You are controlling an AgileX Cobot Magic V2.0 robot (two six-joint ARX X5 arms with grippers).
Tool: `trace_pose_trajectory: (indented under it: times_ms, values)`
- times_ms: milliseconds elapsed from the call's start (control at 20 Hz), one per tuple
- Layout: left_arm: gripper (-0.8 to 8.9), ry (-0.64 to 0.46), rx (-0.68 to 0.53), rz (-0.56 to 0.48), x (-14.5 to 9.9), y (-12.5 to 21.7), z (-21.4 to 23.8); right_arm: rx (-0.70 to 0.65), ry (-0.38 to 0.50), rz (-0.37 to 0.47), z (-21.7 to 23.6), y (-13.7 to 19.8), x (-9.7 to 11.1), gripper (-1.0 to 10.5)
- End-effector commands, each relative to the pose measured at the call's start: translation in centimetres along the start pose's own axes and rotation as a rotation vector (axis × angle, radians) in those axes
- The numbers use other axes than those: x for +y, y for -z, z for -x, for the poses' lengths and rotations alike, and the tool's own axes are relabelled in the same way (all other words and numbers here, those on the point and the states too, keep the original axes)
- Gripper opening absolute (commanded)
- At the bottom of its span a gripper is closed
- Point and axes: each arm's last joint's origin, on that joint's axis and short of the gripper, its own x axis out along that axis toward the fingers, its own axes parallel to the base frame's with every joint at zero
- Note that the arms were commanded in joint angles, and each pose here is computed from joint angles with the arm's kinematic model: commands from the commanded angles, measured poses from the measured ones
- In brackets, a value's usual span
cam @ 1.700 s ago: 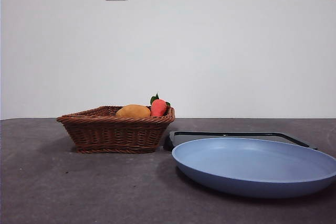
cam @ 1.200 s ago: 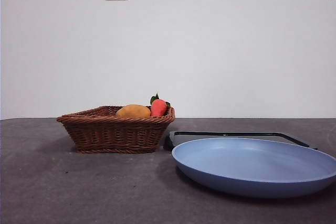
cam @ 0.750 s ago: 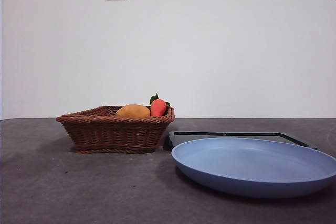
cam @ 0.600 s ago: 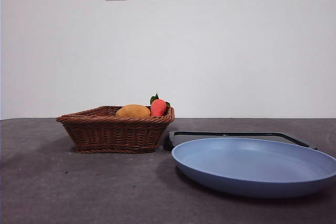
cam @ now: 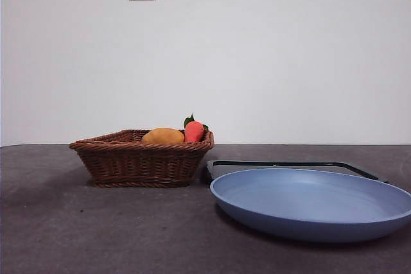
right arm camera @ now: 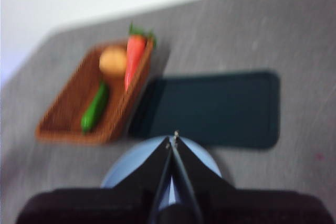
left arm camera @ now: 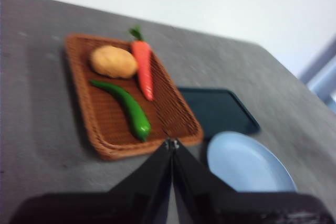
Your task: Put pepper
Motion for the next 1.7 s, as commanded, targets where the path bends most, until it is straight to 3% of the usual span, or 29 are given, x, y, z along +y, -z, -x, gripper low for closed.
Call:
trace_pose_trajectory:
  times_ms: [50,350,550,700,750,1000,1250,1700]
  values:
    - [0.06,0.049,0.060,-0.085,-0.5,-1.2,0.0,0.108,-0.020,0.123,0.4,-1.3,0.6,0.0]
    - [0.06,0.091,0.227,-0.133,-1.1,-2.2,-0.1,0.322,-0.029,0.188,0.7,-2.2,1.0,0.0]
    - [0.37,0.097,0.234,-0.143,-1.2,-2.3,-0.1,0.342,-0.025,0.186,0.6,-2.1,0.9,0.4]
    - [3.76,0.093,0.232,-0.139,-1.2,-2.3,-0.1,0.350,-0.020,0.168,0.4,-2.1,0.8,2.8]
    - [4.06,0.092,0.232,-0.127,-1.2,-2.3,-0.1,0.357,-0.016,0.146,0.2,-2.1,0.8,3.1]
    - [4.04,0.093,0.232,-0.121,-1.2,-2.3,-0.1,0.423,-0.012,0.118,-1.8,-2.2,0.1,3.1]
    - [4.04,0.094,0.226,-0.125,-1.2,-2.4,-0.1,0.550,-0.005,0.068,-7.1,-2.0,-1.8,3.1]
    - [4.04,0.094,0.225,-0.126,-1.2,-2.4,-0.1,0.809,-0.001,-0.009,-17.1,2.1,-5.6,3.1]
